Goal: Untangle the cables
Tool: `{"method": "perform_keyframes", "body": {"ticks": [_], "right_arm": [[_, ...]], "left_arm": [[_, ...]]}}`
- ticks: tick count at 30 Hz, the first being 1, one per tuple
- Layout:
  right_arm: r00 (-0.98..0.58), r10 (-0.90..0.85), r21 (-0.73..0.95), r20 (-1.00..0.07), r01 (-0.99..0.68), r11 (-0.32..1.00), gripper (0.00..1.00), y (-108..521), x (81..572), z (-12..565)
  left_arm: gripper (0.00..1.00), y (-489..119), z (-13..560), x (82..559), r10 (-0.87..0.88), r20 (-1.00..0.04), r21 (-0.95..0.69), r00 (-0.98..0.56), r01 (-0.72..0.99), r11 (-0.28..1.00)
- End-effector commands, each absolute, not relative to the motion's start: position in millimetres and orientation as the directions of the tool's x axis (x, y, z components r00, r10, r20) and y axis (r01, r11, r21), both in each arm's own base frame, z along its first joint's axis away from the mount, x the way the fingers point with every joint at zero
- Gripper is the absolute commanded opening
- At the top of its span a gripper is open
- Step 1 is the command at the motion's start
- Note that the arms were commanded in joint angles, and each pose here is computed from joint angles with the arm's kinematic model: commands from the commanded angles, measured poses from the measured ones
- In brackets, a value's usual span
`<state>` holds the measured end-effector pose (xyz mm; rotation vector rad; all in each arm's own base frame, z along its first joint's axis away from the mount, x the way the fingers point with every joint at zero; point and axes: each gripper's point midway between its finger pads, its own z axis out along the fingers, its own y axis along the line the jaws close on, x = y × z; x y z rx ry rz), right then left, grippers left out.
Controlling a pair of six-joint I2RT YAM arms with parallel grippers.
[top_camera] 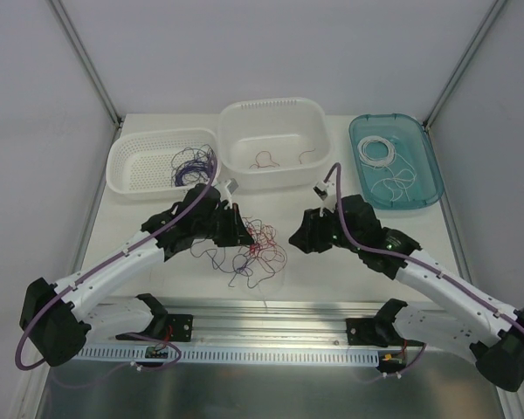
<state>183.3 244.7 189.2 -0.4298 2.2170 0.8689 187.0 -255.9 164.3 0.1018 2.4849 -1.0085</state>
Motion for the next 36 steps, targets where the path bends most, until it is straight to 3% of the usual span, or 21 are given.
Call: {"method": "perform_keyframes", "body": {"ticks": [1, 14, 36], "right_arm": [[-0.613, 0.035, 0.491, -0.789, -0.596, 0.635, 0.45, 274.0, 197.7, 209.9], [-0.587, -0.056, 0.485, -0.808, -0.716, 0.502, 0.47, 310.9, 197.9, 188.1], [-0.537, -0.166, 0.455, -0.827, -0.812, 0.366, 0.50, 320.5, 181.6, 170.9]], "left_arm": [[0.00, -277.0, 193.0, 189.5, -0.152, -0.438, -0.720, -0.886, 0.245, 0.649], [0.00, -285.2, 205.8, 179.8, -0.154, -0.428, -0.755, -0.890, 0.259, 0.602], [0.00, -284.5, 223.0, 174.2, -0.121, -0.489, -0.749, -0.864, 0.345, 0.566]]}}
